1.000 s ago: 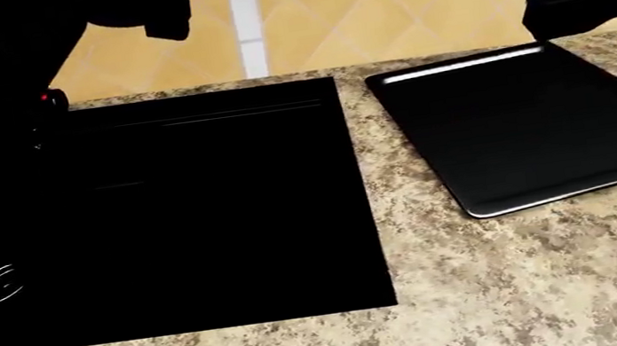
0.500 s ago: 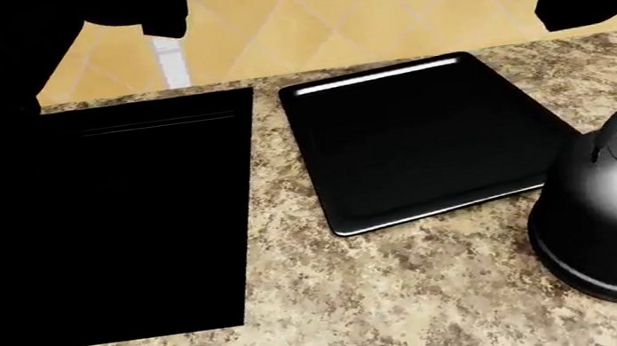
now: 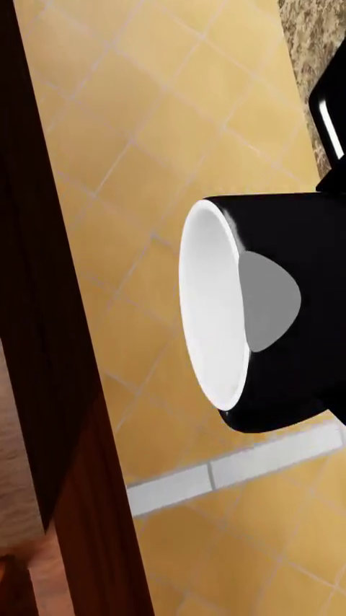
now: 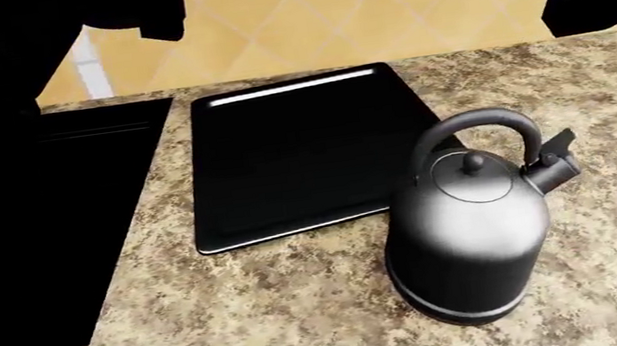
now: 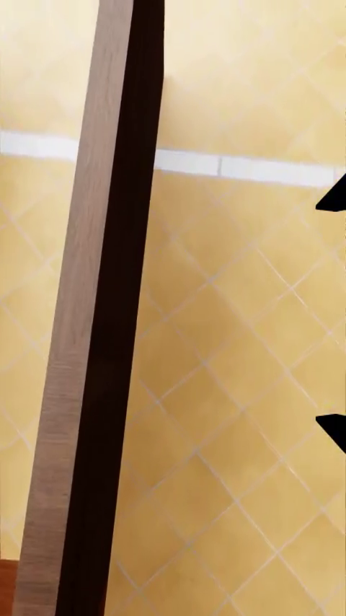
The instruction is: Pick the kettle from the counter and place it on the tray. Then pick the mug from the cabinet and place it on the tray. Then close the cabinet doors.
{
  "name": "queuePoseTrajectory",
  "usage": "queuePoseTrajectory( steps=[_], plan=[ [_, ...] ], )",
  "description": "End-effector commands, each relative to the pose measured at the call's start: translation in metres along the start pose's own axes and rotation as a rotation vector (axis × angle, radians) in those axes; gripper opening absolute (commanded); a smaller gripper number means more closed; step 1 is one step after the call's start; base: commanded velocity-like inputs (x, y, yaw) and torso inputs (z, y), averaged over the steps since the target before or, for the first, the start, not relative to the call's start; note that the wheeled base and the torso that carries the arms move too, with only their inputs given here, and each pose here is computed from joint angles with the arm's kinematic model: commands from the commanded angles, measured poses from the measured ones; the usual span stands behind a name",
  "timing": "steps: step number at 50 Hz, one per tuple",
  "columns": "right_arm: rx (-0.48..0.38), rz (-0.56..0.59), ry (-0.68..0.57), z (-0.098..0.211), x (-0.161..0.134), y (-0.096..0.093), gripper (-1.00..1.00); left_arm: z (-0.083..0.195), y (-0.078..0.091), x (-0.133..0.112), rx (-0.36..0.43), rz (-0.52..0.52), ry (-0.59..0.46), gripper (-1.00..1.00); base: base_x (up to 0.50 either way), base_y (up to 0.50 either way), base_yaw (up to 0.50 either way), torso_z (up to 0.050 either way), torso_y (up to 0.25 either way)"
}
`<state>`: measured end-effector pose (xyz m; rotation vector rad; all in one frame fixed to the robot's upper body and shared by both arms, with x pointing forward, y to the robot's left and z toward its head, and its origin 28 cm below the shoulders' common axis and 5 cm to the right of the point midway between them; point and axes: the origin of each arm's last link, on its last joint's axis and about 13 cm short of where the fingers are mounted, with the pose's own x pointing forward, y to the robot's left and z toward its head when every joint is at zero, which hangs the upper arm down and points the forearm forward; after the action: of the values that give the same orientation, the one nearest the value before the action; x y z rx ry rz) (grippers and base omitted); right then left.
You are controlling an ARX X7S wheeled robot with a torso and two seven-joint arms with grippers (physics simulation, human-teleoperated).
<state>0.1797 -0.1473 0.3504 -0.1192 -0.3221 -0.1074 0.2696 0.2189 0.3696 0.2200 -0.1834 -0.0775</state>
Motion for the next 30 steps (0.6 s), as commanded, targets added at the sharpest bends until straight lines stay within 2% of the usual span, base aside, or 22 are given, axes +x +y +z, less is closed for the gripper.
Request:
queuePoseTrajectory(
  steps=[1,3,9,14,23,30],
  plan=[
    [0.003,-0.002,0.003,-0.0016,0.0002,-0.0007,1.0,0.0,0.0016,-0.0001,-0.007,0.01,-0.002,-1.0,0.0,-0.5,0.0,0.0,0.0],
    [0.003,-0.002,0.002,-0.0018,0.0003,-0.0008,1.0,0.0001,0.0021,0.0001,-0.007,0.011,-0.002,-1.0,0.0,-0.43,0.0,0.0,0.0],
    [-0.023,-0.01,-0.009,-0.0006,-0.0003,-0.0007,1.0,0.0011,0.004,0.0,-0.007,0.018,-0.005,-1.0,0.0,0.0,0.0,0.0,0.002],
    [-0.011,-0.006,-0.001,-0.0001,-0.0007,-0.001,1.0,0.0004,0.0045,-0.0006,-0.007,0.019,-0.005,-1.0,0.01,0.0,0.0,0.0,0.0],
    [-0.02,-0.009,0.001,-0.0019,0.0002,-0.0012,1.0,-0.0007,0.0047,0.0009,-0.009,0.02,-0.003,-1.0,0.49,0.0,0.0,0.0,0.0],
    [-0.019,-0.015,-0.008,-0.0024,-0.0004,-0.0014,1.0,-0.0084,0.0048,0.0077,-0.001,0.031,0.008,-1.0,0.0,0.0,0.0,0.0,0.002]
  ],
)
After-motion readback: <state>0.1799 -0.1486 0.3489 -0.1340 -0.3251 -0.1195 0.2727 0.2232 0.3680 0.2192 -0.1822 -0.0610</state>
